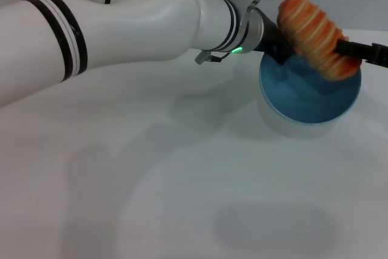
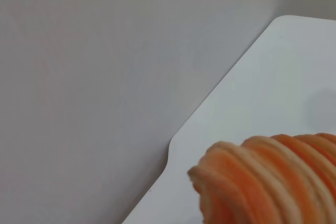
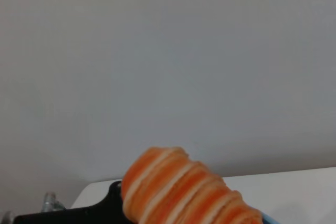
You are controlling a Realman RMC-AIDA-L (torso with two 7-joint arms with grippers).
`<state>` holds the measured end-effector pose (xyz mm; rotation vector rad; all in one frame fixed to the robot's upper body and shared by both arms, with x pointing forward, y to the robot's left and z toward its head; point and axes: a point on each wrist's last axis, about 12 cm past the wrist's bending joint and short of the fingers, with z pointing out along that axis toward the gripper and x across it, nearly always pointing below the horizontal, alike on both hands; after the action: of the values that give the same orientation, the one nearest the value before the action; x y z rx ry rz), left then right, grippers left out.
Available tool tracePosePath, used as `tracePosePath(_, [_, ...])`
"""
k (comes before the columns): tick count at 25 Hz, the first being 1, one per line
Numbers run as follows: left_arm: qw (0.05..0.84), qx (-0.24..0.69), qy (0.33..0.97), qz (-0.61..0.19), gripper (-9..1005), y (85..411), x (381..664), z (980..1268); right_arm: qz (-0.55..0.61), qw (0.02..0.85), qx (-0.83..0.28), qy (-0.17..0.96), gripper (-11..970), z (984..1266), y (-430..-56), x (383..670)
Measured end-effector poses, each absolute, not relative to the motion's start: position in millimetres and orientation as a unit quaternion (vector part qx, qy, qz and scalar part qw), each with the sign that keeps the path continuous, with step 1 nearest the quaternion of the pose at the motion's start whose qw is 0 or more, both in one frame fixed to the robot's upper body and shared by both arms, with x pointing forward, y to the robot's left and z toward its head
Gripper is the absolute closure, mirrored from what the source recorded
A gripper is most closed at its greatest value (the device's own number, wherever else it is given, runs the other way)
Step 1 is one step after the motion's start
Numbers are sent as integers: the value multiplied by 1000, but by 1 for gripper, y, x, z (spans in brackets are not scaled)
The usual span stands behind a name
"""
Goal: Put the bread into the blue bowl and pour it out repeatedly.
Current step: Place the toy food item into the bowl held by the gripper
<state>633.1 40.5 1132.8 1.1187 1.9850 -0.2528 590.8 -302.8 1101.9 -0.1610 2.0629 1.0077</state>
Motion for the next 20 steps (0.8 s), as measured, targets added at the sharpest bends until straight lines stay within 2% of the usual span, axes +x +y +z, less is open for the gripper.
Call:
tracePosePath(3, [412,444,789,-101,997,40,633,1133,400,408,-68,818,805,1098,-300,590])
tracePosePath(8, [412,443,790,-102,998,41,633,1133,407,413,-63,812,586,1098,-301,589])
tracePosePath(20, [417,435,792,-96,998,45,639,1134,417,417,-40,807,527,1093,-317,573])
